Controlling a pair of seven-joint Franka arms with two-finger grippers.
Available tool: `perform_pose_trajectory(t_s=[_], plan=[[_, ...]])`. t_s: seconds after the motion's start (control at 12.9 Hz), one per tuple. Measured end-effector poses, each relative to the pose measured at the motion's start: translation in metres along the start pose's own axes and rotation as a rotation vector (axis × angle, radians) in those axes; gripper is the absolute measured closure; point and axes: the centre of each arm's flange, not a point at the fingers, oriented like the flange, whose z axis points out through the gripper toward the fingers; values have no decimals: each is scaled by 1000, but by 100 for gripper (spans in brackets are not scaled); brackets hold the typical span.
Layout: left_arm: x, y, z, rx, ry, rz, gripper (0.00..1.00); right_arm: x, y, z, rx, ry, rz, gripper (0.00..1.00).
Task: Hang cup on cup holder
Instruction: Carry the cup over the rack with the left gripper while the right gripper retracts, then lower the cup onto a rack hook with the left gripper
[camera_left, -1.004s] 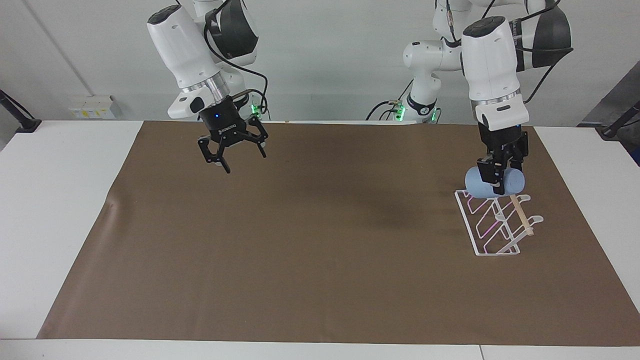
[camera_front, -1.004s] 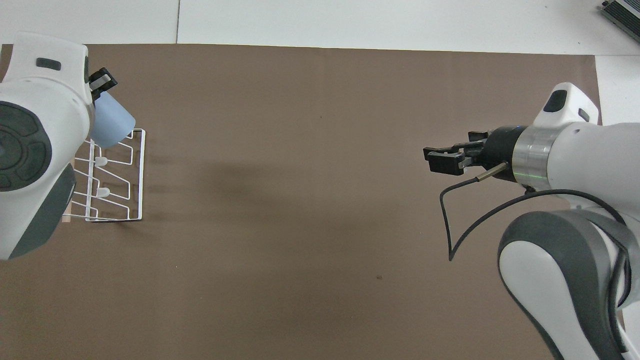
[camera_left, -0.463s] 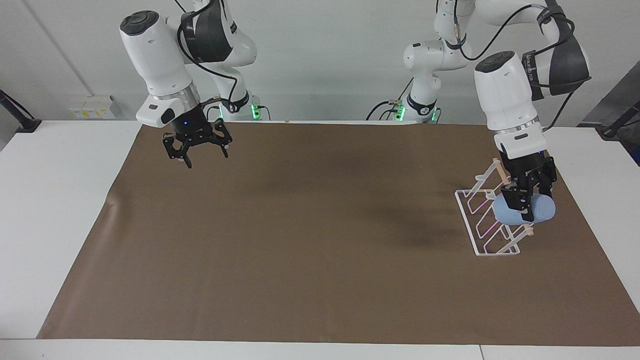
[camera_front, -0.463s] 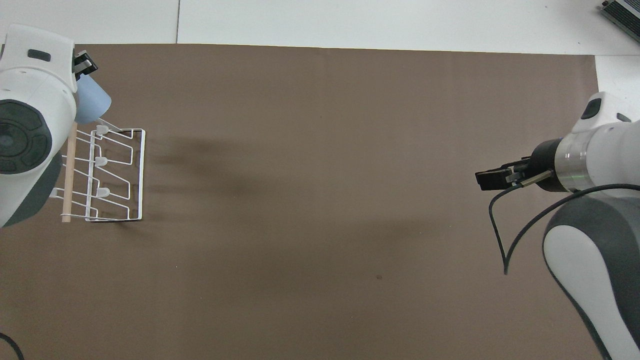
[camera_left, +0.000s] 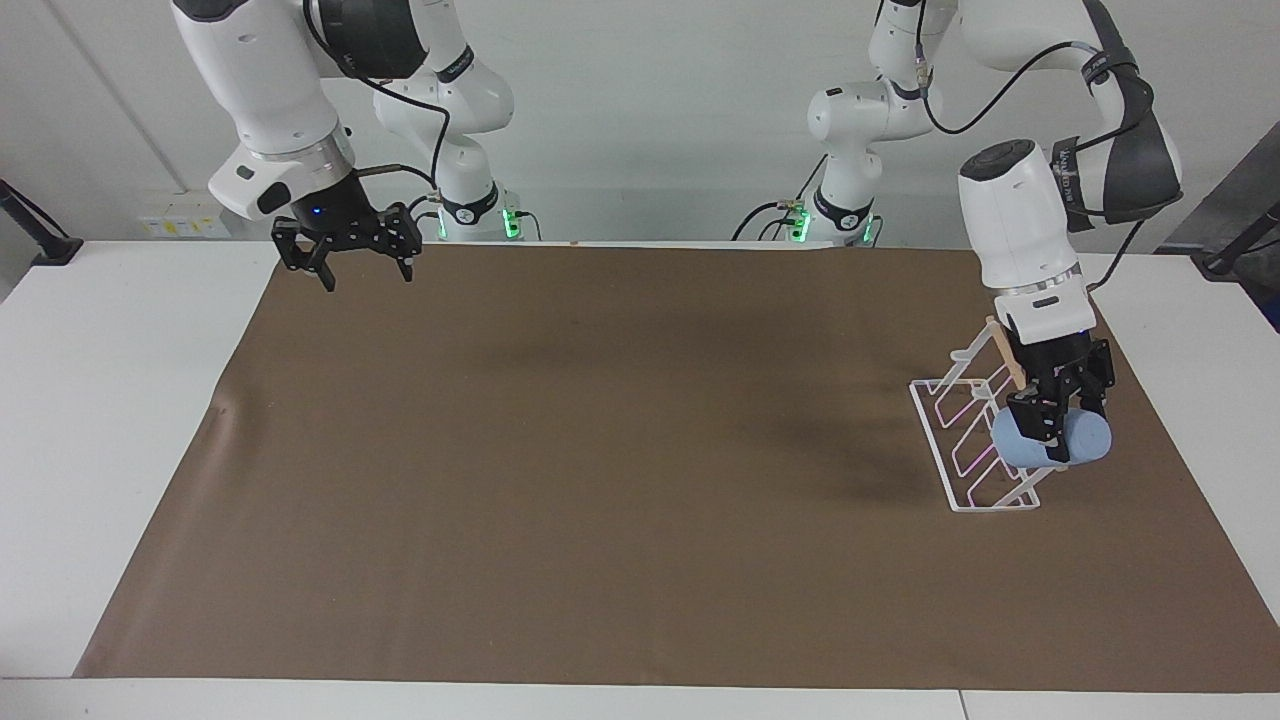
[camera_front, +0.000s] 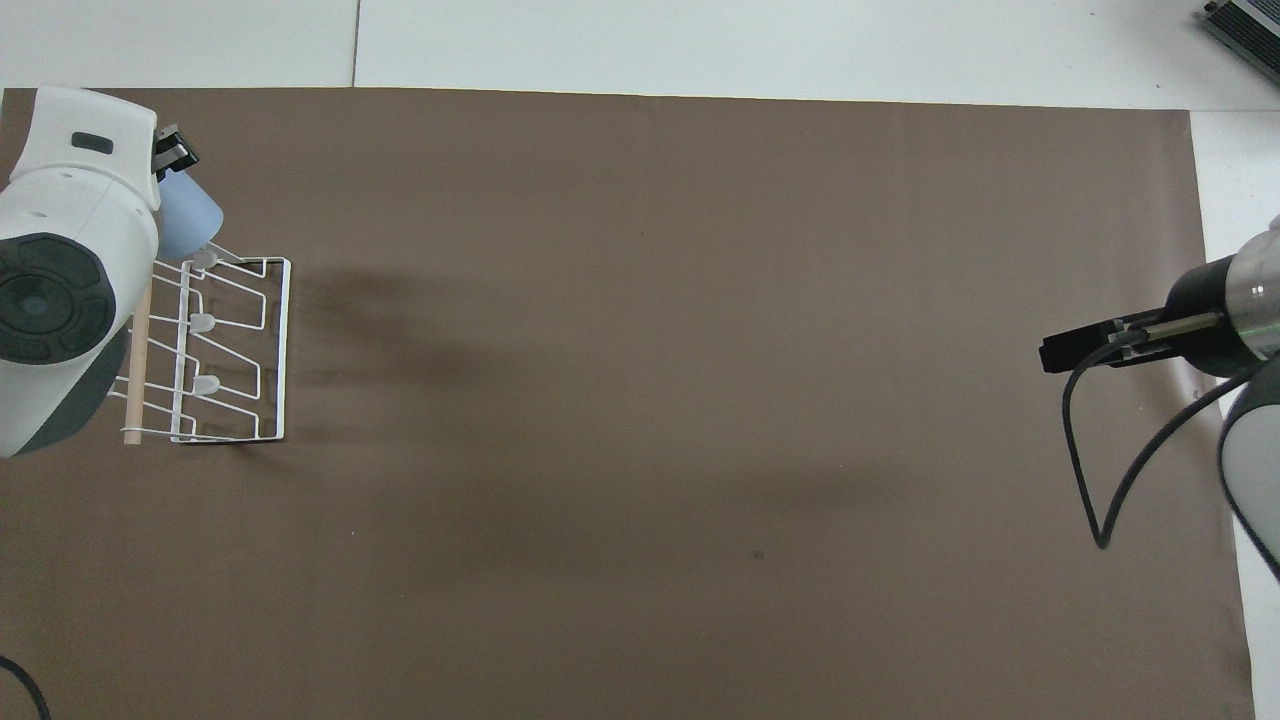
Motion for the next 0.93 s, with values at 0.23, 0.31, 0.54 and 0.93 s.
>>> perform_pose_trajectory(t_s=[0.23, 0.31, 0.54, 0.93], plan=[[-9, -5, 9, -5, 5, -1, 29, 5, 34, -4, -16, -8, 57, 0], [-11, -7, 11, -2, 3, 2, 29, 4, 46, -1, -16, -13, 79, 0], [-19, -7, 15, -2, -1, 10, 29, -2, 72, 5, -13, -30, 127, 0], [-33, -7, 21, -9, -17, 16, 29, 0, 58, 13, 8, -43, 139, 0]])
